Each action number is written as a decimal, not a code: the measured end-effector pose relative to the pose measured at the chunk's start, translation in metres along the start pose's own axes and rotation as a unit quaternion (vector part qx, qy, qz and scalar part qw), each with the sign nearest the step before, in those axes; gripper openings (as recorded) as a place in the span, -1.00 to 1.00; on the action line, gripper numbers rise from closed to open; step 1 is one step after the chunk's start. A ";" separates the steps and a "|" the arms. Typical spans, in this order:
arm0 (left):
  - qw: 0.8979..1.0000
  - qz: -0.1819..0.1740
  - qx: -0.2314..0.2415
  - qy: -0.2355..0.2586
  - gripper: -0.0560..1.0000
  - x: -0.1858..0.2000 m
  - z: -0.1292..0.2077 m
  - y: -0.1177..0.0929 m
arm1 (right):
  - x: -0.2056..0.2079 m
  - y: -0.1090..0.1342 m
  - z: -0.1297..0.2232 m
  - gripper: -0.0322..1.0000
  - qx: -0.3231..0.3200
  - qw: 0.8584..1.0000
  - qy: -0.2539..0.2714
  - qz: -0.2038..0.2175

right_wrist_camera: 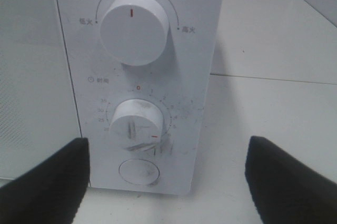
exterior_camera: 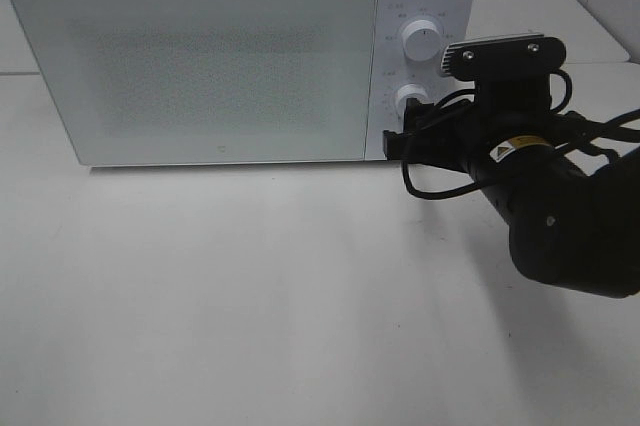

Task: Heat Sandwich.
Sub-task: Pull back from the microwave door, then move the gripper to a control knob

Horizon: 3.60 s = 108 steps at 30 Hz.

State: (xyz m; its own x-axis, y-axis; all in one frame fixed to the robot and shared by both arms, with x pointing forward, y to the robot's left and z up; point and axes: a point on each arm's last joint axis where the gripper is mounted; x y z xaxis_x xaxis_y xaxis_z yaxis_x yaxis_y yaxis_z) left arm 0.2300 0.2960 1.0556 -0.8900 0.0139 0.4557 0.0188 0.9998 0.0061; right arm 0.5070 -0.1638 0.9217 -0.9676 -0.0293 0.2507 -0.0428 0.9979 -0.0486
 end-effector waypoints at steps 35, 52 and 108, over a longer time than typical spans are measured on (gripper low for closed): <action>1.000 0.000 0.000 0.000 0.94 0.000 0.000 0.000 | -0.068 0.030 0.022 0.55 -0.018 1.000 -0.003 0.019; 1.000 0.000 0.000 0.000 0.94 0.000 0.000 0.000 | -0.064 0.026 0.021 0.53 -0.023 0.999 -0.002 0.027; 1.000 0.000 0.000 0.000 0.94 0.000 0.000 0.000 | -0.062 0.027 0.017 -0.12 -0.295 0.955 -0.023 0.010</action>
State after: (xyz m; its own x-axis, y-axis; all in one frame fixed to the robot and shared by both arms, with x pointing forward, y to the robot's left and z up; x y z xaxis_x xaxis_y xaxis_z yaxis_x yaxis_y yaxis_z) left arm 0.2300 0.2960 1.0556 -0.8900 0.0139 0.4557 0.0188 0.9998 0.0061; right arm 0.5618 -0.1359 0.8884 -0.9774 0.0019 0.2115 0.1108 0.8565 0.5041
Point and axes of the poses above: a point on each arm's last joint axis where the gripper is mounted, x pointing back along that axis away from the gripper, y along the wrist's bending axis when the last joint is at zero, z = x × y, and after that the axes turned 2 degrees about -x, right-handed
